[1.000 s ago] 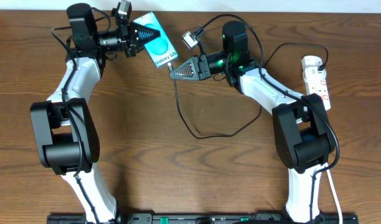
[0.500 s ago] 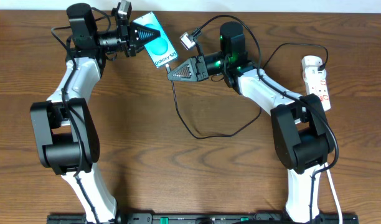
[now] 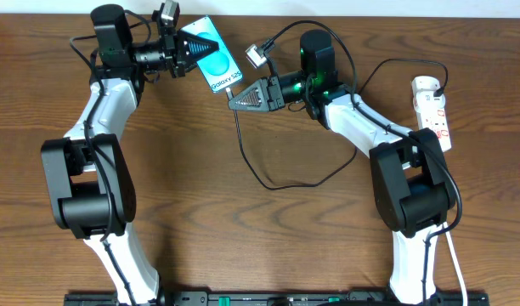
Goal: Plug charger to phone and switch on socket
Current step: 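Hold the connector against the phone port, adjusting the right gripper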
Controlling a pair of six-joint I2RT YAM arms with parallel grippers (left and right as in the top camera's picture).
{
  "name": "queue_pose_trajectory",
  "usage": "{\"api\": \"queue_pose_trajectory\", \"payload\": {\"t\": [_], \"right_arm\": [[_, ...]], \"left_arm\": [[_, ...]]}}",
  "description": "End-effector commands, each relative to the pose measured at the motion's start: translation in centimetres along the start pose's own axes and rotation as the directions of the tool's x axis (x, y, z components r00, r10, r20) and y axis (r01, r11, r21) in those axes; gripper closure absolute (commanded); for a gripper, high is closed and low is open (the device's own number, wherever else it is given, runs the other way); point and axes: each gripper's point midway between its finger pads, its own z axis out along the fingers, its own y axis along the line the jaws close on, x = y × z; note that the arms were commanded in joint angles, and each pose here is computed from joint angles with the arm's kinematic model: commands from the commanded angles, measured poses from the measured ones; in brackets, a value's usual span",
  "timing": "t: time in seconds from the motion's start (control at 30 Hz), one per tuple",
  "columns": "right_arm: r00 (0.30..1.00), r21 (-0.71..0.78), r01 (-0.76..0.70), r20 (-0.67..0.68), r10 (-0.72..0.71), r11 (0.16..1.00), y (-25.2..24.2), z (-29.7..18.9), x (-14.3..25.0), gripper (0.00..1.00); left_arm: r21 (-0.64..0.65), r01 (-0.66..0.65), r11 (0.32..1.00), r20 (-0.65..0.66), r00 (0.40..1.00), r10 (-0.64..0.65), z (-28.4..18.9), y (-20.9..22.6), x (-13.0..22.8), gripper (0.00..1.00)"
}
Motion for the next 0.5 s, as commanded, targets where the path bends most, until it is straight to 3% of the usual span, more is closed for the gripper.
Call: {"api": "queue_pose_trajectory", "payload": {"t": [0.0, 0.47], "right_arm": [[1.000, 0.018, 0.009, 0.018, -0.010, 1.000, -0.41, 0.09, -0.34, 0.99], [0.999, 0.028, 0.009, 0.034, -0.009, 1.000, -0.63, -0.66, -0.68, 0.99]], "left_arm": [[0.030, -0.051, 0.998, -0.038, 0.998, 0.052, -0.18, -1.67, 0.58, 0.93], [0.030, -0.051, 0.998, -0.038, 0.998, 0.053, -0.18, -1.67, 0.58, 0.93]]}}
